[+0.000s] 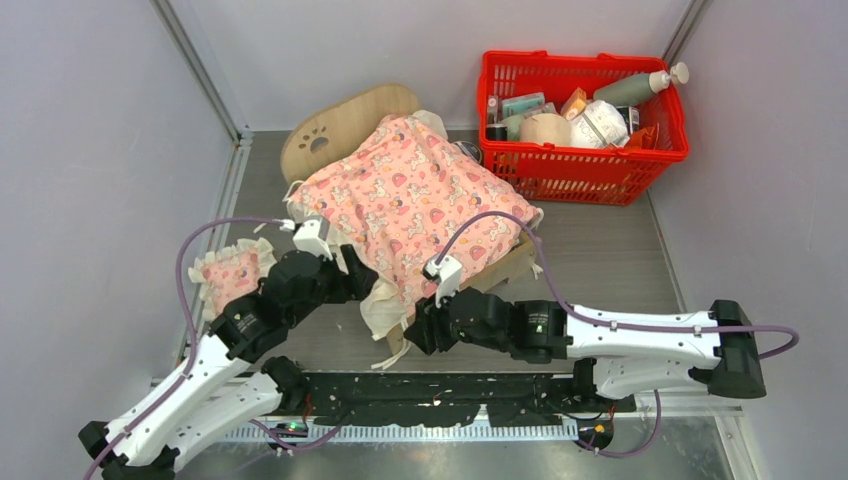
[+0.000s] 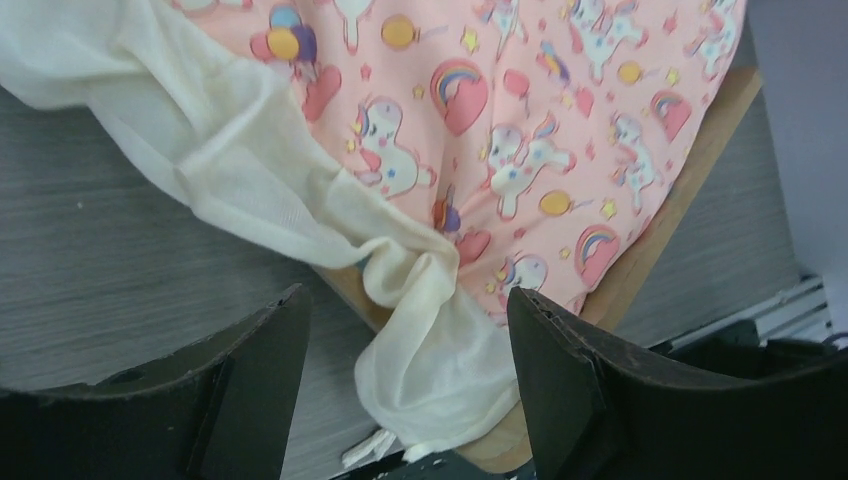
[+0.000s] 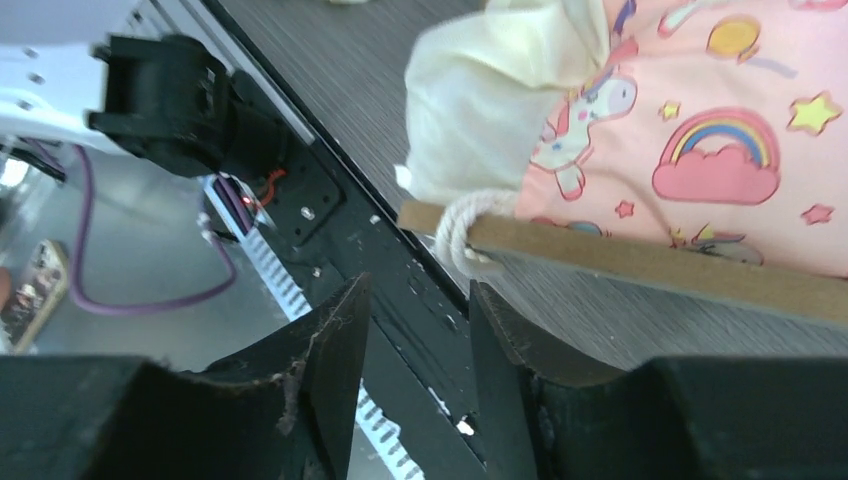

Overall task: Set up the pet bed
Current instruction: Cross the ropes on the bed frame.

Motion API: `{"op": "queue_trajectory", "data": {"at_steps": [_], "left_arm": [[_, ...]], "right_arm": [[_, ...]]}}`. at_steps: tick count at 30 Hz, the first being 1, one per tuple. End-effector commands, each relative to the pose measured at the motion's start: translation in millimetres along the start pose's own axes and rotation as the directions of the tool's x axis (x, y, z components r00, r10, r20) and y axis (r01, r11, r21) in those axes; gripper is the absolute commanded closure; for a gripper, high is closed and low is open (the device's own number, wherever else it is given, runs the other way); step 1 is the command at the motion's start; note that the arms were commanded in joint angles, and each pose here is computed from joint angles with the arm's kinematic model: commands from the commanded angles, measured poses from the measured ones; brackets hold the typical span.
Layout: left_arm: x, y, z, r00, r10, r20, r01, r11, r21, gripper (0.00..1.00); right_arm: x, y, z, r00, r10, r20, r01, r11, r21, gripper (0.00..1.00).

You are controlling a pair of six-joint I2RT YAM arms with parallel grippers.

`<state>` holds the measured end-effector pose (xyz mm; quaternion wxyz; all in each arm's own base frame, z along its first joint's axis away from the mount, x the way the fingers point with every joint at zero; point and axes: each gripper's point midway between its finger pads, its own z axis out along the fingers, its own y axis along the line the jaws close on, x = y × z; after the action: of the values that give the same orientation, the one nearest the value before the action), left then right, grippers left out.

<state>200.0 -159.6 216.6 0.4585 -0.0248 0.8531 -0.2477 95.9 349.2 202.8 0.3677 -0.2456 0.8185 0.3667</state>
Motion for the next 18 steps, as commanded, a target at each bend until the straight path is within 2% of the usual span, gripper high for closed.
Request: {"op": "queue_trajectory", "data": {"at_steps": [1,7,11,13,17,18], "left_arm": [[43.4,-1.3,0.1,0.990,-0.008,-0.142,0.019,0.997,0.074,0.26],[66.5,-16.7,4.5,0.980,-0.046,-0.192,0.084,0.977,0.196,0.28],[81.1,-12.4,9.3,0.973,-0.042,-0.228,0.088,0.977,0.193,0.34],[82.6,-13.3,11.7,0.974,-0.043,-0.221,0.090,0.974,0.207,0.47],[69.9,-17.9,8.7,0.984,-0.059,-0.168,0.097,0.969,0.229,0.93],[64.9,-18.8,7.2,0.987,-0.061,-0.149,0.095,0.968,0.233,1.00]], "right_arm": [[13.5,2.4,13.2,0.999,0.036,0.018,-0.036,0.999,-0.014,0.51],[38.8,-9.6,23.5,1.000,-0.016,-0.010,0.016,1.000,0.004,0.49],[40.1,-14.6,30.1,0.999,-0.036,0.016,0.035,0.999,0.015,0.55],[39.5,-16.7,34.2,0.999,-0.034,0.030,0.033,0.999,0.026,0.56],[37.8,-12.4,43.3,0.998,-0.027,0.060,0.026,1.000,0.007,0.59],[38.8,-12.2,46.4,0.998,-0.029,0.058,0.029,1.000,0.008,0.59]]}}
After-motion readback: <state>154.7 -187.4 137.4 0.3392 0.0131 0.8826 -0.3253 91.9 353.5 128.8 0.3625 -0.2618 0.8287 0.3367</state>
